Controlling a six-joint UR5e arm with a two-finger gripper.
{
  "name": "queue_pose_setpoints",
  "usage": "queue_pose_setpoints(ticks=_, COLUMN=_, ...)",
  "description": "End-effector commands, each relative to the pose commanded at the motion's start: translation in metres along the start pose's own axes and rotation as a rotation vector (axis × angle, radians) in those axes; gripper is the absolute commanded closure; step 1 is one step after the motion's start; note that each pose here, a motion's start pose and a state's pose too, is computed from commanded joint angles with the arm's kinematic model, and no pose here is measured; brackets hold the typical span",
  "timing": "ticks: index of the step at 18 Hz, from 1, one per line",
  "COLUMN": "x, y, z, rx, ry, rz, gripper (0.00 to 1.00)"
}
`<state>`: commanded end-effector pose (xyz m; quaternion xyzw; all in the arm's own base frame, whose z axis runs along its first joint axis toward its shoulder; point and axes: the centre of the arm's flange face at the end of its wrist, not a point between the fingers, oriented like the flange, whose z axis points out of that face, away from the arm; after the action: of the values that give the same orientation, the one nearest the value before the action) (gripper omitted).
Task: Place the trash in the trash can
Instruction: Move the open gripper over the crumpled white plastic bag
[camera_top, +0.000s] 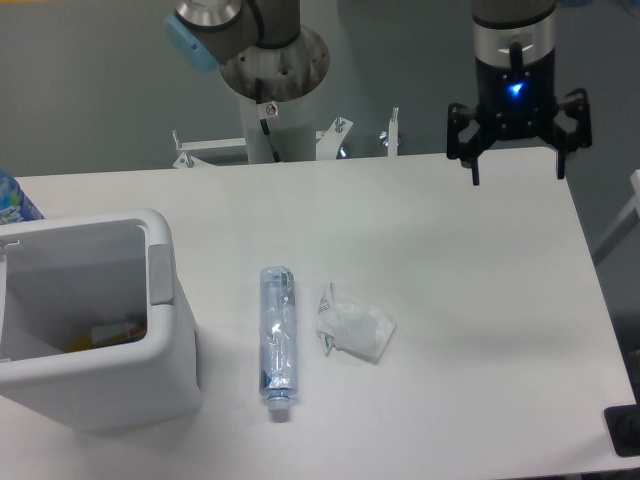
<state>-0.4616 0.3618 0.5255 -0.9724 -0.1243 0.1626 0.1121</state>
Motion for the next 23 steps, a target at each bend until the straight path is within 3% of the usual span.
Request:
queue_pose_setpoints(ticks=11, x=0.011, y=0.001, z=0.036, rx=-0.04, ry=0.055, rz=0.0, gripper=0.0)
queue_pose_setpoints(ticks=18, x=0.056, y=-0.016, z=0.093, rx=-0.089, ry=0.138, rz=-0.154, gripper=0.0)
queue_pose_setpoints(ticks=23, x=0.089, y=-0.032, z=0.133, rx=-0.054, ry=0.317, rz=-0.259, gripper=0.0)
